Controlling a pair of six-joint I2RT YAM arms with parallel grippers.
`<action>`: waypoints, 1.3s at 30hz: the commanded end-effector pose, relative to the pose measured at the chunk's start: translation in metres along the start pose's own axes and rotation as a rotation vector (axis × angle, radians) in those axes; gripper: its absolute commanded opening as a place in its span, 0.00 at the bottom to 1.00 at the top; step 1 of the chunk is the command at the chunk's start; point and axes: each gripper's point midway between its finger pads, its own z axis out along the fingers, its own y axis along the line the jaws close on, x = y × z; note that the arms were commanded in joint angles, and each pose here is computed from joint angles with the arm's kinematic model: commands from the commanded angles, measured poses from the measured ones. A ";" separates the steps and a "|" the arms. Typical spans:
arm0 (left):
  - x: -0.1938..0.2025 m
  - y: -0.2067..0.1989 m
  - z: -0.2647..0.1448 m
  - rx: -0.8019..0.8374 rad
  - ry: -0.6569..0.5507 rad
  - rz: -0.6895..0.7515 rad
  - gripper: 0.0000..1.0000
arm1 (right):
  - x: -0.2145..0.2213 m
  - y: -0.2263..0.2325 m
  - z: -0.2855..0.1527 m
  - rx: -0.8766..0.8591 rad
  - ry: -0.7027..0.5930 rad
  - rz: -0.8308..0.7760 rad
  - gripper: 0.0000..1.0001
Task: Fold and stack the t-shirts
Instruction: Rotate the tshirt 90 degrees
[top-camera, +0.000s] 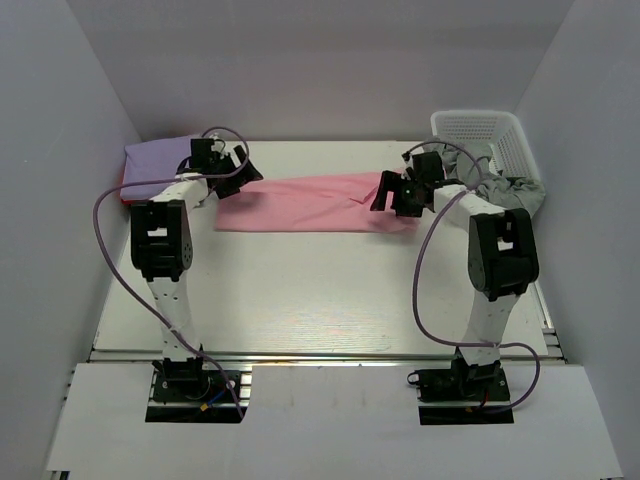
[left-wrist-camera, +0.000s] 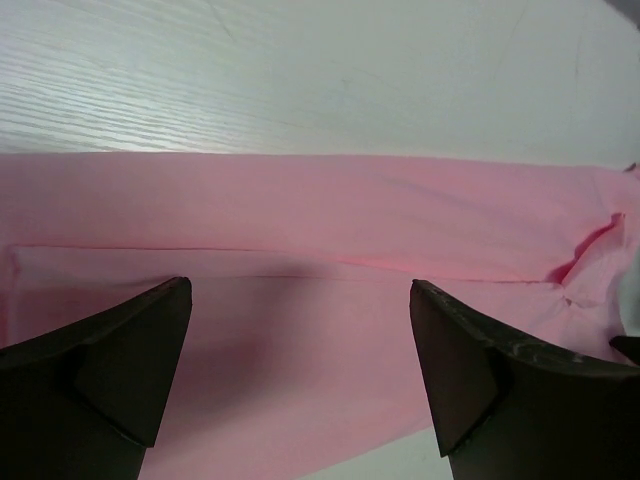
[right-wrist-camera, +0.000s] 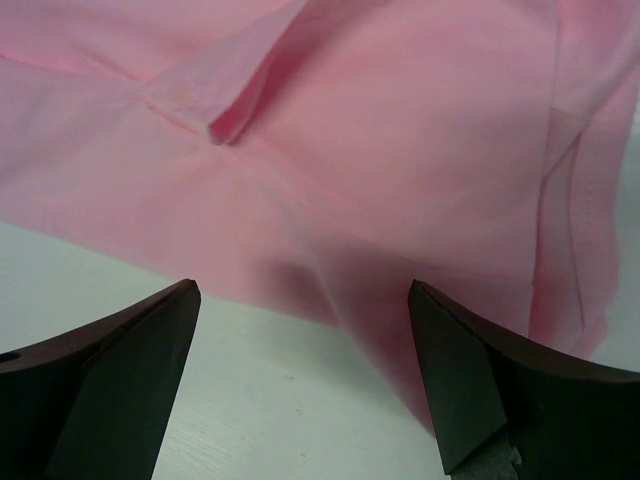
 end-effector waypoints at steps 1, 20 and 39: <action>0.013 -0.007 0.006 0.034 0.062 0.025 1.00 | -0.004 -0.021 0.007 0.070 -0.027 0.068 0.90; 0.364 0.049 -0.187 -0.152 0.811 -0.243 1.00 | -0.025 -0.034 0.063 -0.034 0.060 0.131 0.90; 0.341 -0.078 -0.255 0.280 0.700 0.139 1.00 | -0.115 0.033 0.071 -0.206 -0.092 -0.226 0.90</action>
